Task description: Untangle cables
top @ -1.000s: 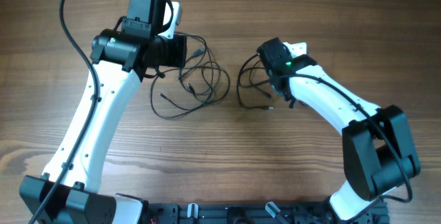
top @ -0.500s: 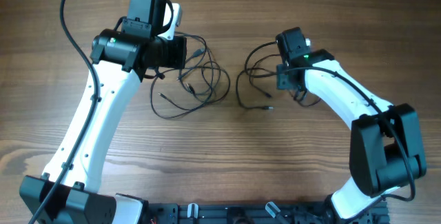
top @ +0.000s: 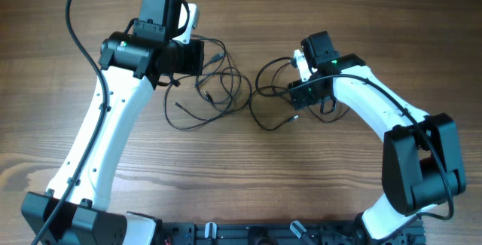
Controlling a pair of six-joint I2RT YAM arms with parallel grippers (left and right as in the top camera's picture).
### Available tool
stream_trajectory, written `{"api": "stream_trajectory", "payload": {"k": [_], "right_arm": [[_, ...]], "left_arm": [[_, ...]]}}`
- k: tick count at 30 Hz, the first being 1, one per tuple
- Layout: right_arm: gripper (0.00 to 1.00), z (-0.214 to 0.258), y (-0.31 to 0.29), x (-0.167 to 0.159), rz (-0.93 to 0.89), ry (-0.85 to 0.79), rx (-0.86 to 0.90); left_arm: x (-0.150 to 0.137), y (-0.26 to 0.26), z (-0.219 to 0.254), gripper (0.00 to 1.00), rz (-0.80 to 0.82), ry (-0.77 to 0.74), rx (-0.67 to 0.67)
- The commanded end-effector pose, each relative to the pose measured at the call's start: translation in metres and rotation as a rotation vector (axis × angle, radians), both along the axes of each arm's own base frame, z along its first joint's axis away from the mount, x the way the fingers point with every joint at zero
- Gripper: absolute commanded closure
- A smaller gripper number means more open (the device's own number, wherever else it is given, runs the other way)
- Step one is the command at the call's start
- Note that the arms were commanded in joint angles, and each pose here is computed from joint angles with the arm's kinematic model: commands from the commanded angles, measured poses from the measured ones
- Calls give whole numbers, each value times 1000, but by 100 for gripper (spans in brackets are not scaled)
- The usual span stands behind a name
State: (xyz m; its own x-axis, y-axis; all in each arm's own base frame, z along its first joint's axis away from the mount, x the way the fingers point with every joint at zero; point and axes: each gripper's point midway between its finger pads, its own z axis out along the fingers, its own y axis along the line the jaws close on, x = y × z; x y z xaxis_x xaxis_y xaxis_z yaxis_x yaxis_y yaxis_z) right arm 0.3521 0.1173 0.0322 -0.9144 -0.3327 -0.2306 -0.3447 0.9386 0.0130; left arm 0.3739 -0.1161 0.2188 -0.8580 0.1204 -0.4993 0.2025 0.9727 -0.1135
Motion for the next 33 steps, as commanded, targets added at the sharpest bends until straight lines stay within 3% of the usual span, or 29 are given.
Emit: {"api": "stream_trajectory", "payload": {"k": [1,8,14,24,29,33], "right_arm": [[27,4,5,13,22,-37,12],[28,-4,-4,-11,43,59,-27],[44,-3,-1,-5,32,35,-12],[48,-2,10,-5,146,25,32],[47,-8,7,-13,155,56,21],[40,-9,7,-15,155,61,19]], "left_arm": [[1,3,15,53,-7,-44,6],[1,3,15,51,-8,-44,6],[1,3,15,51,-7,-43,6],[-4,4,12,50,-8,-21,12],[-4,4,12,50,-8,-22,12],[-4,4,12,50,-8,-22,12]]}}
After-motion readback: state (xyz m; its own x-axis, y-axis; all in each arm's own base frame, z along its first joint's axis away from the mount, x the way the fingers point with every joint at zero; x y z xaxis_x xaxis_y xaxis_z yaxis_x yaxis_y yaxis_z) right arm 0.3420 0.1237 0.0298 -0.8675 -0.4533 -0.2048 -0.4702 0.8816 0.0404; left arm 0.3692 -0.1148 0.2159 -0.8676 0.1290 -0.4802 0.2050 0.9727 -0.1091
